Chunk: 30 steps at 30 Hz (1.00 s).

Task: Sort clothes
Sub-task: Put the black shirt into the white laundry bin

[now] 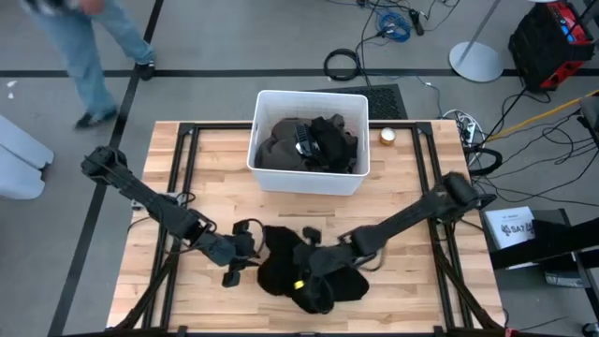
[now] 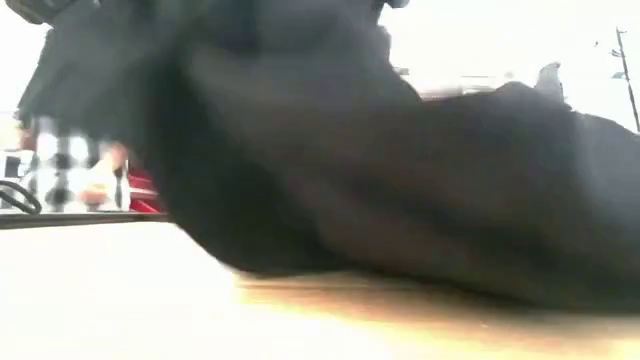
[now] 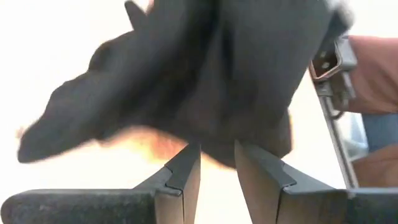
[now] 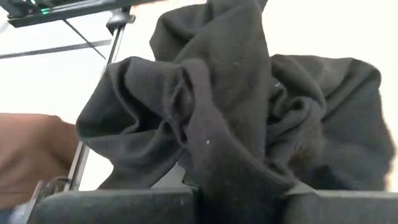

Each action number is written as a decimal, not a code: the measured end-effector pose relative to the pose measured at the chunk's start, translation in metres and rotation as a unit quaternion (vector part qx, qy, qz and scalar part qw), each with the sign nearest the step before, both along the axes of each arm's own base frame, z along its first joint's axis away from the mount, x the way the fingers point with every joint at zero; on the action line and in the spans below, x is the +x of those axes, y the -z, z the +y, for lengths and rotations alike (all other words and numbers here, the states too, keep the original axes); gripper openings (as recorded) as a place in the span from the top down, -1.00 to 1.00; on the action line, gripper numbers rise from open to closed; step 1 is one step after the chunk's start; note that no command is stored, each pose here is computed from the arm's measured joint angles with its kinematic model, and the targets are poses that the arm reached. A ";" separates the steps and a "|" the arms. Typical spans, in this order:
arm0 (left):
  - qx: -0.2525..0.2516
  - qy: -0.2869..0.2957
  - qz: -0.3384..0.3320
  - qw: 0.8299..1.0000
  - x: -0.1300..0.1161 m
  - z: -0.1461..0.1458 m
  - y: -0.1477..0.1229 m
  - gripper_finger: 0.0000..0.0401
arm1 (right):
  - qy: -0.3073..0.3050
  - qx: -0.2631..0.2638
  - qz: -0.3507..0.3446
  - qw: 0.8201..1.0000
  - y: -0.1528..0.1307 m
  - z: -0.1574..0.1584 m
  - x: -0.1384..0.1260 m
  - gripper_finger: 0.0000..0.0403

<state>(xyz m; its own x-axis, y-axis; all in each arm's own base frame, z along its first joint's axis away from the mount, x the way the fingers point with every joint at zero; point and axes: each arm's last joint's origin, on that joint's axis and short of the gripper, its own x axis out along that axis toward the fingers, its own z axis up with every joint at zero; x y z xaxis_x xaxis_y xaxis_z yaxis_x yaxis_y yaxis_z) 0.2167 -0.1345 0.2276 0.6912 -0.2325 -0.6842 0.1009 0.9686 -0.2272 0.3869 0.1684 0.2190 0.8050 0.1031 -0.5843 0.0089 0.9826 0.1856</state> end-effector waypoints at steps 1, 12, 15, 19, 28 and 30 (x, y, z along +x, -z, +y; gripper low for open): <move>0.006 -0.004 0.000 1.000 -0.001 0.000 0.000 0.46 | 0.006 -0.017 -0.010 1.000 -0.015 -0.003 -0.007 0.82; 0.027 -0.018 0.005 0.999 -0.002 0.002 0.002 0.46 | 0.101 -0.152 -0.222 0.958 -0.175 -0.076 -0.086 0.82; 0.031 -0.019 0.009 0.999 -0.003 0.003 0.003 0.46 | 0.158 -0.185 -0.259 0.935 -0.204 -0.109 -0.108 0.82; 0.031 -0.019 0.008 0.999 -0.002 0.003 0.003 0.46 | 0.218 -0.201 -0.314 0.902 -0.230 -0.156 -0.124 0.82; 0.042 -0.014 -0.001 0.999 0.000 0.006 0.002 0.46 | 0.242 -0.181 -0.372 0.878 -0.225 -0.253 -0.104 0.82; 0.051 -0.013 -0.003 0.999 0.002 0.009 0.002 0.46 | 0.246 -0.171 -0.367 0.881 -0.213 -0.274 -0.091 0.82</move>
<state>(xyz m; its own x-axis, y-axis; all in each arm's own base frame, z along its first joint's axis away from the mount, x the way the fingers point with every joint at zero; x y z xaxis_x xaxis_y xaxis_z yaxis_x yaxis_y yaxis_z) 0.2188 -0.1256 0.2252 0.7003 -0.1439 -0.6992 0.0774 0.9890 -0.1260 0.2958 -0.1055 0.4315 0.8767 -0.4451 0.1825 0.4505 0.8927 0.0134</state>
